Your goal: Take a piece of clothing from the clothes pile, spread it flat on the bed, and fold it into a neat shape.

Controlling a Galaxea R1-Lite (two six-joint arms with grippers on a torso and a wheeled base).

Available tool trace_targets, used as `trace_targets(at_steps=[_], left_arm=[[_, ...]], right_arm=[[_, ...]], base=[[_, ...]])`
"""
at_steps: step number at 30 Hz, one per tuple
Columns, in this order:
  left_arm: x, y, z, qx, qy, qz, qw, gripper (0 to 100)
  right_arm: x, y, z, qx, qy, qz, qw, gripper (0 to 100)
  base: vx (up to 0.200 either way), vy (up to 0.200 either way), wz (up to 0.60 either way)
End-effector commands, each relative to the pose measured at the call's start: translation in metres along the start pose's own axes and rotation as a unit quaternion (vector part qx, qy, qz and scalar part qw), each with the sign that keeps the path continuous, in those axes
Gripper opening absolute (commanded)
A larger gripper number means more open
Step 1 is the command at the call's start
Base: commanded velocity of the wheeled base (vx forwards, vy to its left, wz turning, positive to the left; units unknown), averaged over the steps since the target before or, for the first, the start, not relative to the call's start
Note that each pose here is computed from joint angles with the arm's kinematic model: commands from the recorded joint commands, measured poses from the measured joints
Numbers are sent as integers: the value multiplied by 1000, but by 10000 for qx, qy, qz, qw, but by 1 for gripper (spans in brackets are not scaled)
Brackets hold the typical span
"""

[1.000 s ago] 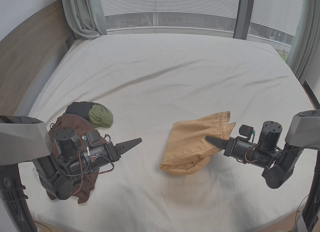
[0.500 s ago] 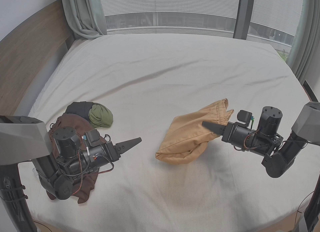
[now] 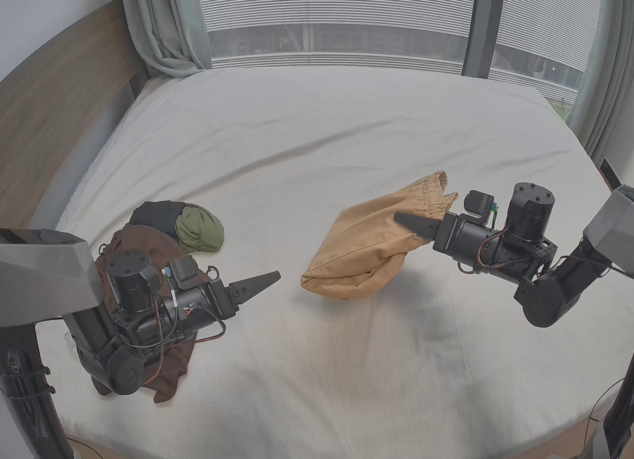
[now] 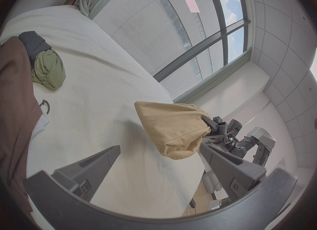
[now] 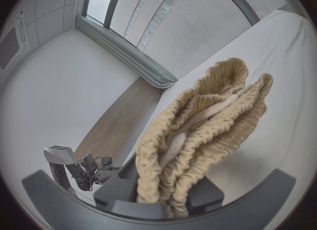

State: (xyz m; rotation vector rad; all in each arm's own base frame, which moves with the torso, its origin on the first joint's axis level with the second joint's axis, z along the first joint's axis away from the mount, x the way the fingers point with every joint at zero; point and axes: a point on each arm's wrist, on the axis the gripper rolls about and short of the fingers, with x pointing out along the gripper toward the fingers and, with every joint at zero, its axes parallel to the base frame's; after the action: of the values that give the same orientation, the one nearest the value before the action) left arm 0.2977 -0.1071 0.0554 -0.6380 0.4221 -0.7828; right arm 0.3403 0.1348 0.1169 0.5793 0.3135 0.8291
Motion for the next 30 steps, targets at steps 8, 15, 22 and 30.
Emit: trace_targets(at_steps=[8, 15, 22, 30], left_arm=[[-2, 2, 0, 1, -13, 34, 10000, 100], [-2, 3, 2, 3, -44, 39, 10000, 100], [-2, 3, 2, -6, -39, 52, 10000, 100], [-3, 3, 2, 2, -44, 58, 10000, 100]], right_arm=[[7, 6, 7, -59, -41, 110, 9999, 0], [17, 8, 20, -62, -41, 100, 9999, 0], [30, 8, 30, -51, -20, 94, 9999, 0], [59, -9, 35, 51, 145, -31, 9999, 0]], base=[[0, 0, 0], [0, 0, 0], [0, 0, 0], [0, 0, 0]])
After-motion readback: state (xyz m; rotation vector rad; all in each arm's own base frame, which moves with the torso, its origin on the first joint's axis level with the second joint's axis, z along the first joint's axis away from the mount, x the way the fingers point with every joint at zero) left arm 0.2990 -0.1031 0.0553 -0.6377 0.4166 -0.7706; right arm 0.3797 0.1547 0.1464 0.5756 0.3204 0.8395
